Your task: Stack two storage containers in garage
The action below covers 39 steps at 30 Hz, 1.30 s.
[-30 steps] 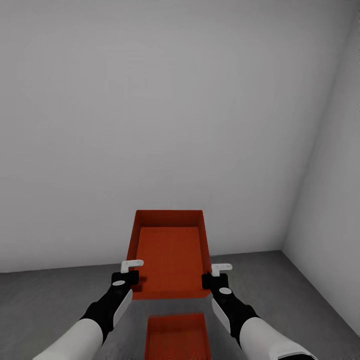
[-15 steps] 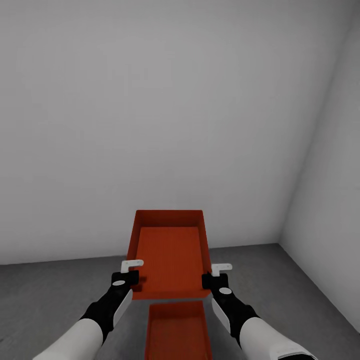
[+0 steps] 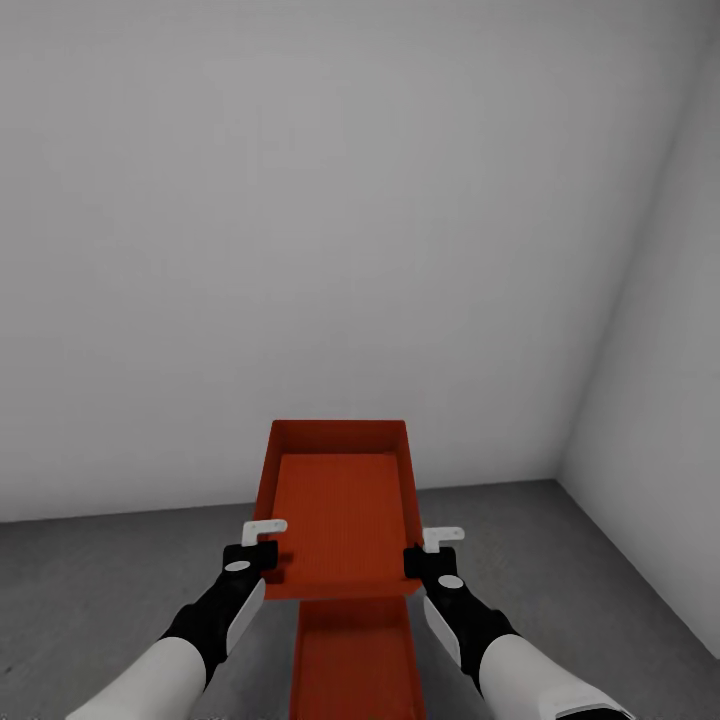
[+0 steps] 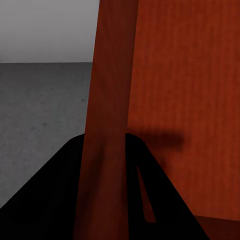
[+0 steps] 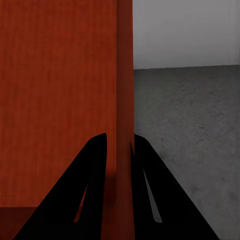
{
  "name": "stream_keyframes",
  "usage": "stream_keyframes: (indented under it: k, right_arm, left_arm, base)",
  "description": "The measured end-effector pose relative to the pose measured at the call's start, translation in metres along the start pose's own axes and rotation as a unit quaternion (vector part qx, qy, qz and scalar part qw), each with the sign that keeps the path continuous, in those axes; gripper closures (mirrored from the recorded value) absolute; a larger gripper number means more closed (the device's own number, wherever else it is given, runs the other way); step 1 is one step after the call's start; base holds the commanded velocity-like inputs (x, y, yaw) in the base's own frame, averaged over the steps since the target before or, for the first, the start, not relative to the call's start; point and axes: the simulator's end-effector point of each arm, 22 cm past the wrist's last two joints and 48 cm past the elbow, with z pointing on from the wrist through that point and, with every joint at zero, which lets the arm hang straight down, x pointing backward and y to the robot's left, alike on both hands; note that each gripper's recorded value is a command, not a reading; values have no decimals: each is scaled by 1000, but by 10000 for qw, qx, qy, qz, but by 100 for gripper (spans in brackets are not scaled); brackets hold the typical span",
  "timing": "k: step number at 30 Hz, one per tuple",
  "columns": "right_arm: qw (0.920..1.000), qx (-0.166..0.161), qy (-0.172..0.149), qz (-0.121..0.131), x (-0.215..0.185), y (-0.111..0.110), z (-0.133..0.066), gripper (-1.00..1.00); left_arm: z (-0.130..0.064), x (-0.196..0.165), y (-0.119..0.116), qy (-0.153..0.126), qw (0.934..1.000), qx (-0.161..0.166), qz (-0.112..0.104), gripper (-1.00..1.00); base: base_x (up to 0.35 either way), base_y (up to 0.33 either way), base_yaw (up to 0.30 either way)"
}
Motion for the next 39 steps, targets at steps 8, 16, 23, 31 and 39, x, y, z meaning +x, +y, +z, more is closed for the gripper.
stream_keyframes:
  k: [8,16,23,31,39]
  right_arm:
    - [10000,-2,61,3,7,0,3,100]
    - [9999,-4,117,10,14,0,5,100]
    - [9999,-5,166,15,20,0,8,100]
    - [9997,-7,231,17,27,0,10,100]
    - [9995,-9,301,14,35,1,13,100]
  left_arm:
    - [3,7,0,60,10000,-2,13,100]
    - [6,13,-1,114,9999,-3,28,100]
    - [9,18,-1,161,9999,-4,42,100]
    - [12,25,-2,225,9997,-6,53,100]
    - [15,33,-2,294,9995,-7,61,100]
  base:
    - [0,0,0]
    - [0,0,0]
    - [0,0,0]
    - [0,0,0]
    - [0,0,0]
